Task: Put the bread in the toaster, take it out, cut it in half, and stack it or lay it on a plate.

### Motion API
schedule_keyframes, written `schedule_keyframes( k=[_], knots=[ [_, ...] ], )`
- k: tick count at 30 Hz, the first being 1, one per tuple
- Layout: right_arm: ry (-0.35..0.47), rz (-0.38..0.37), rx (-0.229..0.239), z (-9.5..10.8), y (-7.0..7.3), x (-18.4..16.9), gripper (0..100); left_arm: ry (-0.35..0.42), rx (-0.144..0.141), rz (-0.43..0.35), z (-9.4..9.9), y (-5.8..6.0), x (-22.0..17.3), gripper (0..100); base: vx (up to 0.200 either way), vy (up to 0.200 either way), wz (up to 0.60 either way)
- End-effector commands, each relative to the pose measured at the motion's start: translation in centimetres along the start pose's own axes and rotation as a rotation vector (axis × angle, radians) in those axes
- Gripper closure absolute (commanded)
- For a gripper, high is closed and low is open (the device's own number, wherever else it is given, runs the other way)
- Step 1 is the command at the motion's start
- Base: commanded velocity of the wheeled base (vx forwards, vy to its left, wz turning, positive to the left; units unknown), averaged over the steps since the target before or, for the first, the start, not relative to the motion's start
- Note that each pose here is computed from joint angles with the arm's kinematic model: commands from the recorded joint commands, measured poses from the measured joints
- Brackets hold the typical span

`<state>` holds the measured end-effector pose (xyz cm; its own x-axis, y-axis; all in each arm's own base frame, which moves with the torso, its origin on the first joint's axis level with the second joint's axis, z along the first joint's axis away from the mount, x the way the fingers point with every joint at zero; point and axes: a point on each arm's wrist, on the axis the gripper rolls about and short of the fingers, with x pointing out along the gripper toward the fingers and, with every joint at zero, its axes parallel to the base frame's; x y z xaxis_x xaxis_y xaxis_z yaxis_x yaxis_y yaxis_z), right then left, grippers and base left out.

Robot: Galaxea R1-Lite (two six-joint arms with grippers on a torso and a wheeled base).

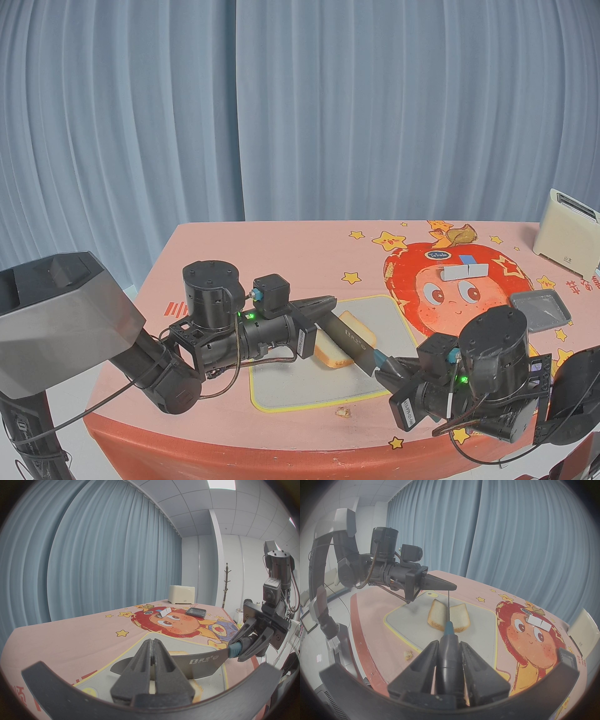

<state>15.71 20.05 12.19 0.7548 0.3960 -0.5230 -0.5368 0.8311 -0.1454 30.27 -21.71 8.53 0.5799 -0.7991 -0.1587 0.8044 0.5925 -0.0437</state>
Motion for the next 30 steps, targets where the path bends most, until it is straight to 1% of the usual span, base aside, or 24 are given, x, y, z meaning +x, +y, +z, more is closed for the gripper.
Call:
schedule_keyframes(
  k=[1, 16, 23, 30],
  knots=[
    [-0.005, 0.001, 0.000, 0.04, 0.05, -0.05, 100, 0.026, -0.009, 0.001, -0.78, 0.12, 0.25, 100, 0.000, 0.000, 0.00],
    [0.004, 0.001, -0.004, -0.17, 0.08, -0.04, 100, 0.030, -0.010, 0.001, -0.93, 0.07, 0.29, 100, 0.000, 0.000, 0.00],
    [0.015, 0.000, -0.009, -0.38, 0.16, 0.19, 100, 0.016, -0.004, 0.000, -0.48, -0.17, 0.24, 100, 0.000, 0.000, 0.00],
    [-0.008, -0.003, 0.008, 0.18, -0.05, -0.01, 100, 0.022, -0.006, 0.003, -0.60, -0.11, 0.22, 100, 0.000, 0.000, 0.00]
  ],
)
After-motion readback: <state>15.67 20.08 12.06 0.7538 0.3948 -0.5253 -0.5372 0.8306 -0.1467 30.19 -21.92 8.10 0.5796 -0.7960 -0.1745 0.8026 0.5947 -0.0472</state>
